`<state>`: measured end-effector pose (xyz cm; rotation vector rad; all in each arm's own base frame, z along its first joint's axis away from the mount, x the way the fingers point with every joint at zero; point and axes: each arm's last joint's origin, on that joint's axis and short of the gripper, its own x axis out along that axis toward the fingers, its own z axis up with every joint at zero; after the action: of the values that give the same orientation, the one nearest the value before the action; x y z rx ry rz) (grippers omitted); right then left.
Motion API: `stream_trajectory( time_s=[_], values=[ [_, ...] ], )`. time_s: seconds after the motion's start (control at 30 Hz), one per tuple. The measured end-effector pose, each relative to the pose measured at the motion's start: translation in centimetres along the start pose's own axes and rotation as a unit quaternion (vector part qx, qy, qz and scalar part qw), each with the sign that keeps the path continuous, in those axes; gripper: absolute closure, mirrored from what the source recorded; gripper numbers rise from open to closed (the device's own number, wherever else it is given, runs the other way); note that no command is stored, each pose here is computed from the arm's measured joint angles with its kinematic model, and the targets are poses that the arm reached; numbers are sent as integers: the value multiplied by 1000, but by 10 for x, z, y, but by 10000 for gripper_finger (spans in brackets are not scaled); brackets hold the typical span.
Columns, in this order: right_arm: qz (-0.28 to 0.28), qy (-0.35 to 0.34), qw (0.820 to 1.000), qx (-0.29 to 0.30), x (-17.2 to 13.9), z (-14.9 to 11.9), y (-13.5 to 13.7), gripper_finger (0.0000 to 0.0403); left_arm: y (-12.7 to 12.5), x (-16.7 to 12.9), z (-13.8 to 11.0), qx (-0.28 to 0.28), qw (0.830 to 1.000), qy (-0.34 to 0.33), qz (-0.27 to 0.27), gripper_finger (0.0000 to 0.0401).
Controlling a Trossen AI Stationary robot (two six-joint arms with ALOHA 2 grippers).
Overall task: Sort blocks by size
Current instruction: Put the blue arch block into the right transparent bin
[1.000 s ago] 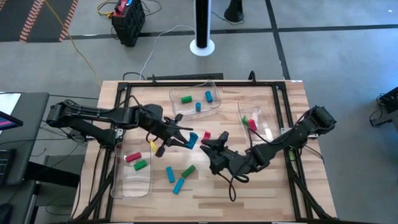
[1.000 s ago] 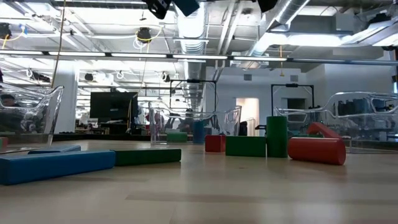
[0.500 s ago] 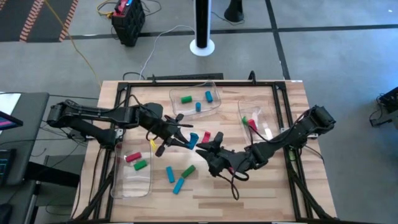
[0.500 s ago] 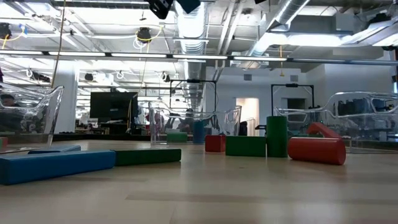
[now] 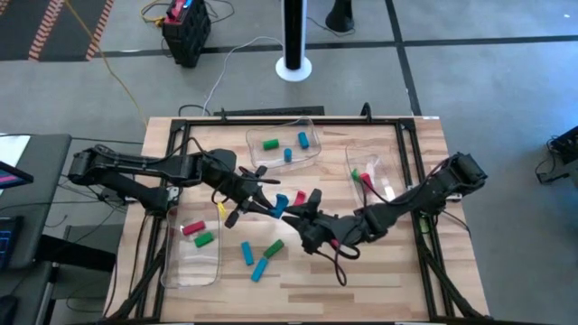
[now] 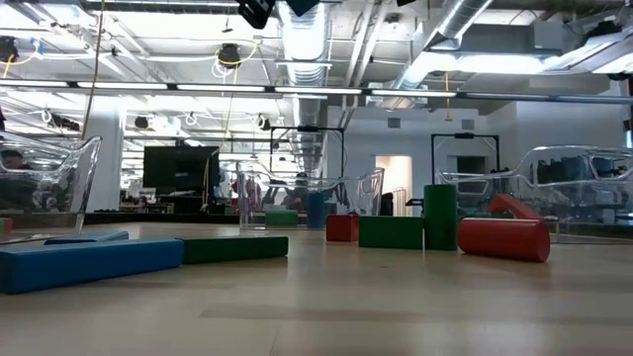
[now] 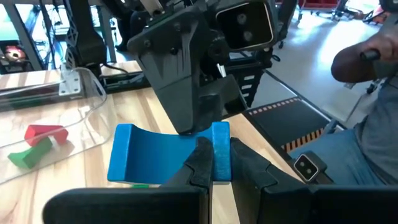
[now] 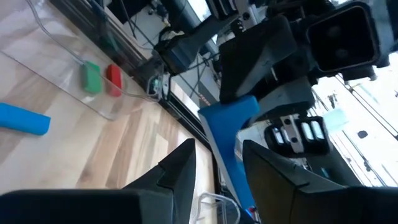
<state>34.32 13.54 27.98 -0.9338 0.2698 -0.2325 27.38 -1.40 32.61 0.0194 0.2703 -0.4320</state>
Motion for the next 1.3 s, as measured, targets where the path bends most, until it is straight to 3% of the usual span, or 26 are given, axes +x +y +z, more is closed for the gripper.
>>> stream_trajectory(
  time_s=[0.9,1.3],
  values=[
    [22,-1,1000,21,8,-8,-2,242,6,21,-7,-17,999,1,-28,376],
    [36,16,999,18,9,-13,0,316,6,21,-8,-21,999,4,-27,375]
  ],
)
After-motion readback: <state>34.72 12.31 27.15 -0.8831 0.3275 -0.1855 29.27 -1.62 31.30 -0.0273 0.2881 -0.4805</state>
